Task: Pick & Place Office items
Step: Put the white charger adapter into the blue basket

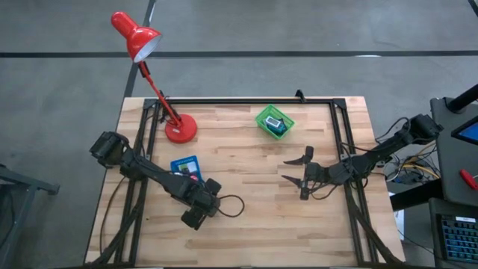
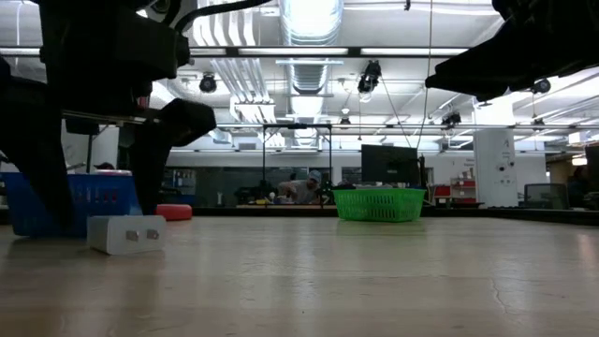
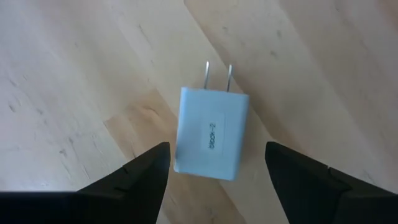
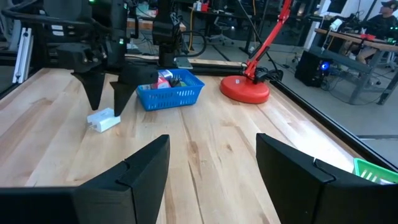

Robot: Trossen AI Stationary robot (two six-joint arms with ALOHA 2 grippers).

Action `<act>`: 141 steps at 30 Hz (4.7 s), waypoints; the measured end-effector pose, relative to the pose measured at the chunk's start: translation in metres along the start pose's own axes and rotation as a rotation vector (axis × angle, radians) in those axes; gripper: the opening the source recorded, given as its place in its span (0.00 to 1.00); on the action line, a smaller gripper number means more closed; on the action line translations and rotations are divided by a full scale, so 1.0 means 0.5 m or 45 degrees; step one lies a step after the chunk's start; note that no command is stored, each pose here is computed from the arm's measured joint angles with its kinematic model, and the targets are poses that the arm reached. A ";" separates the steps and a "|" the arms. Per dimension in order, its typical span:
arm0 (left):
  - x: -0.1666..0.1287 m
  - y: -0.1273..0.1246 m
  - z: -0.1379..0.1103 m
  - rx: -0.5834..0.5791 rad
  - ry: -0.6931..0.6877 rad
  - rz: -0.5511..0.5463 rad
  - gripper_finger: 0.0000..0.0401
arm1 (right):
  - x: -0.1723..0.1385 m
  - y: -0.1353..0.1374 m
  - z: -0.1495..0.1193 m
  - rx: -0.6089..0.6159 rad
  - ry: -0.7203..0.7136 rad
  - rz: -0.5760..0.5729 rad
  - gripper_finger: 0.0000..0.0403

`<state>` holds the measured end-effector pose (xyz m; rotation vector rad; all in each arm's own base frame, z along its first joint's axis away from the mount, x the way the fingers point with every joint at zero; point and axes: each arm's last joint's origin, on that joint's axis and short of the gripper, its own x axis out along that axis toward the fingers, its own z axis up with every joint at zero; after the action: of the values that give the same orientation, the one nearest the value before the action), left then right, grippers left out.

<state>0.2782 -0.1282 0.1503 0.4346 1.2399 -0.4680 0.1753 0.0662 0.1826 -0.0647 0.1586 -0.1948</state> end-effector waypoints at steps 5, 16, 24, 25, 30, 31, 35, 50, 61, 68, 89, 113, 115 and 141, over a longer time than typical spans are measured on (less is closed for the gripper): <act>0.000 0.003 0.004 -0.006 -0.029 0.007 0.67 | 0.000 0.000 0.000 0.000 0.000 0.000 0.57; 0.017 0.004 -0.012 -0.018 -0.038 0.011 0.66 | 0.000 0.000 0.000 0.001 -0.001 0.000 0.57; 0.017 0.006 -0.010 -0.020 -0.049 0.028 0.56 | 0.000 0.000 0.000 0.005 -0.001 0.000 0.57; 0.017 0.006 -0.010 -0.024 -0.049 0.030 0.54 | 0.000 0.000 0.000 0.005 -0.001 0.000 0.57; 0.017 0.007 -0.011 -0.035 -0.046 0.047 0.36 | 0.000 0.000 0.000 0.005 -0.001 0.000 0.57; 0.016 0.007 -0.010 -0.034 -0.048 0.051 0.35 | 0.000 0.000 0.000 0.005 -0.001 0.000 0.57; 0.018 0.006 -0.013 -0.030 -0.049 0.052 0.35 | 0.000 0.000 0.000 0.005 -0.001 0.000 0.57; 0.037 0.005 -0.025 -0.124 -0.158 0.080 0.35 | 0.000 0.000 0.000 0.009 0.000 -0.001 0.57; 0.010 0.021 -0.039 -0.195 -0.613 0.189 0.00 | 0.000 0.000 0.000 0.008 0.001 -0.001 0.57; -0.011 0.029 -0.071 -0.209 -0.746 0.220 0.00 | 0.000 0.000 0.000 0.004 -0.002 -0.001 0.57; -0.066 0.065 0.018 0.012 -0.324 0.133 0.59 | 0.000 0.000 -0.002 0.008 0.013 -0.002 0.57; 0.056 0.118 0.043 0.058 0.041 0.047 0.60 | 0.000 -0.001 -0.009 0.008 0.053 -0.004 0.57; 0.060 0.119 0.042 0.058 0.046 0.041 0.58 | 0.000 -0.001 -0.009 0.008 0.052 -0.004 0.57; 0.062 0.119 0.053 0.091 -0.086 -0.007 0.39 | 0.000 -0.001 -0.009 0.012 0.052 -0.005 0.57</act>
<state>0.3401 -0.0967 0.1313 0.4723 1.1617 -0.5289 0.1744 0.0657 0.1781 -0.0516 0.1982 -0.2005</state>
